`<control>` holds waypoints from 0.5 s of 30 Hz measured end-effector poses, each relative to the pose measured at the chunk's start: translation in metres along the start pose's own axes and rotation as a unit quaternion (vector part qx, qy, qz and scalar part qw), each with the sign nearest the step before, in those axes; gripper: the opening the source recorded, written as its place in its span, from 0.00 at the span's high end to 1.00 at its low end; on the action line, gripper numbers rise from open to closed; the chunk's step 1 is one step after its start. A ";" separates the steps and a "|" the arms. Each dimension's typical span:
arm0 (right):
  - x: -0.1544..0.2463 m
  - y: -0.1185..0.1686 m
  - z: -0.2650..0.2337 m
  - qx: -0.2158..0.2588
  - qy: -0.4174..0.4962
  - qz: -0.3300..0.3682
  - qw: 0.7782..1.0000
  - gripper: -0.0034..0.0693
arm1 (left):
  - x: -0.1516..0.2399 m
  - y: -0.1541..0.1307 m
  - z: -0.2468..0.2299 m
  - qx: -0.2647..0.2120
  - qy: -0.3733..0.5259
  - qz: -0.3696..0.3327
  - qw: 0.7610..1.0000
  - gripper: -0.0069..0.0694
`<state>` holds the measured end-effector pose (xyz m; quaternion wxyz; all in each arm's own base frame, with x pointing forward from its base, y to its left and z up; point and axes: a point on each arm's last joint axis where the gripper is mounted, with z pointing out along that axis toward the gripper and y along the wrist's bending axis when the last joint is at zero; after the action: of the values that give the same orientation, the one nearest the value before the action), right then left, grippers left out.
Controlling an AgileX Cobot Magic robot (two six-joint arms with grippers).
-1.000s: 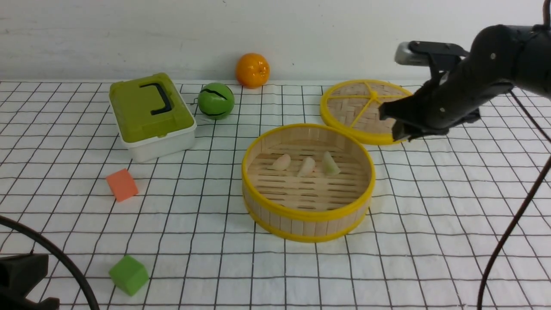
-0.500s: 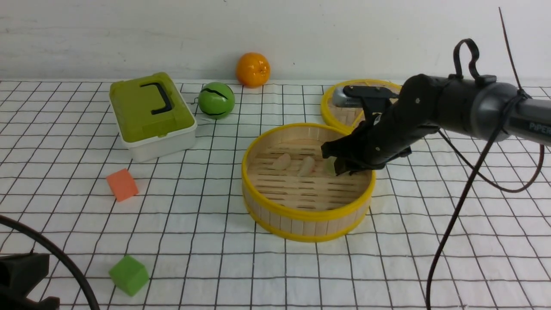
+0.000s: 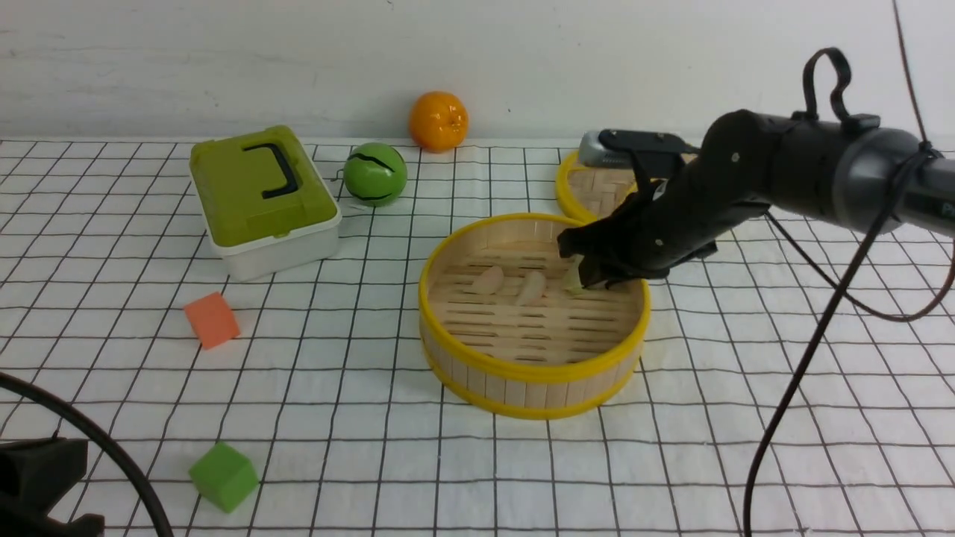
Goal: Put the dumplings into the steamer on the table with the white tablecloth.
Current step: 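Place the dumpling in the bamboo steamer basket with the right gripper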
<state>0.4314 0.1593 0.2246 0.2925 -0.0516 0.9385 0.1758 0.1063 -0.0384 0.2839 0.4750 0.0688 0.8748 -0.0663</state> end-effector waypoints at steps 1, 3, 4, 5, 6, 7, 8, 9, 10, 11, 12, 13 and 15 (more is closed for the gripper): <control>-0.001 0.000 -0.002 0.000 -0.003 -0.001 1.000 0.71 | 0.000 0.000 0.000 0.000 0.000 0.000 1.000 0.84; -0.005 0.000 -0.005 0.007 -0.017 -0.016 1.000 0.71 | 0.000 0.000 0.000 0.000 0.000 0.000 1.000 0.84; -0.005 -0.001 -0.003 0.013 -0.017 -0.024 0.999 0.71 | 0.000 0.000 0.000 0.000 0.000 0.000 1.000 0.84; -0.004 -0.003 0.000 0.020 -0.017 -0.033 0.999 0.71 | 0.000 0.000 0.000 0.000 0.000 0.000 1.000 0.84; -0.004 -0.005 0.002 0.024 -0.016 -0.038 0.999 0.71 | 0.000 0.000 0.000 0.000 0.000 0.000 1.000 0.84; -0.002 -0.007 0.007 0.032 -0.011 -0.044 0.998 0.71 | 0.000 0.000 0.000 0.000 0.000 0.000 1.000 0.84; 0.001 -0.010 0.012 0.037 -0.004 -0.049 0.998 0.71 | 0.000 0.000 0.000 0.000 0.000 0.000 1.000 0.84; 0.003 -0.011 0.016 0.038 0.000 -0.051 0.998 0.71 | 0.000 0.000 0.000 0.000 0.000 0.000 1.000 0.84; 0.004 -0.012 0.019 0.042 0.004 -0.045 0.998 0.71 | 0.000 0.000 0.000 0.000 0.000 0.000 1.000 0.84; 0.005 -0.013 0.021 0.043 0.007 -0.040 0.998 0.71 | 0.000 0.000 0.000 0.000 0.000 0.000 1.000 0.84; 0.006 -0.014 0.022 0.044 0.009 -0.034 0.998 0.71 | 0.000 0.000 0.000 0.000 0.000 0.000 1.000 0.84; 0.006 -0.014 0.023 0.044 0.009 -0.029 0.999 0.71 | 0.000 0.000 0.000 0.000 0.000 0.000 1.000 0.84; 0.007 -0.014 0.024 0.045 0.008 -0.020 0.999 0.71 | 0.000 0.000 0.000 0.000 0.000 0.000 1.000 0.83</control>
<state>0.4414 0.1547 0.1985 0.2901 -0.0590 0.9467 0.1272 0.1063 -0.0384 0.2839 0.4750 0.0688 0.8748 -0.0663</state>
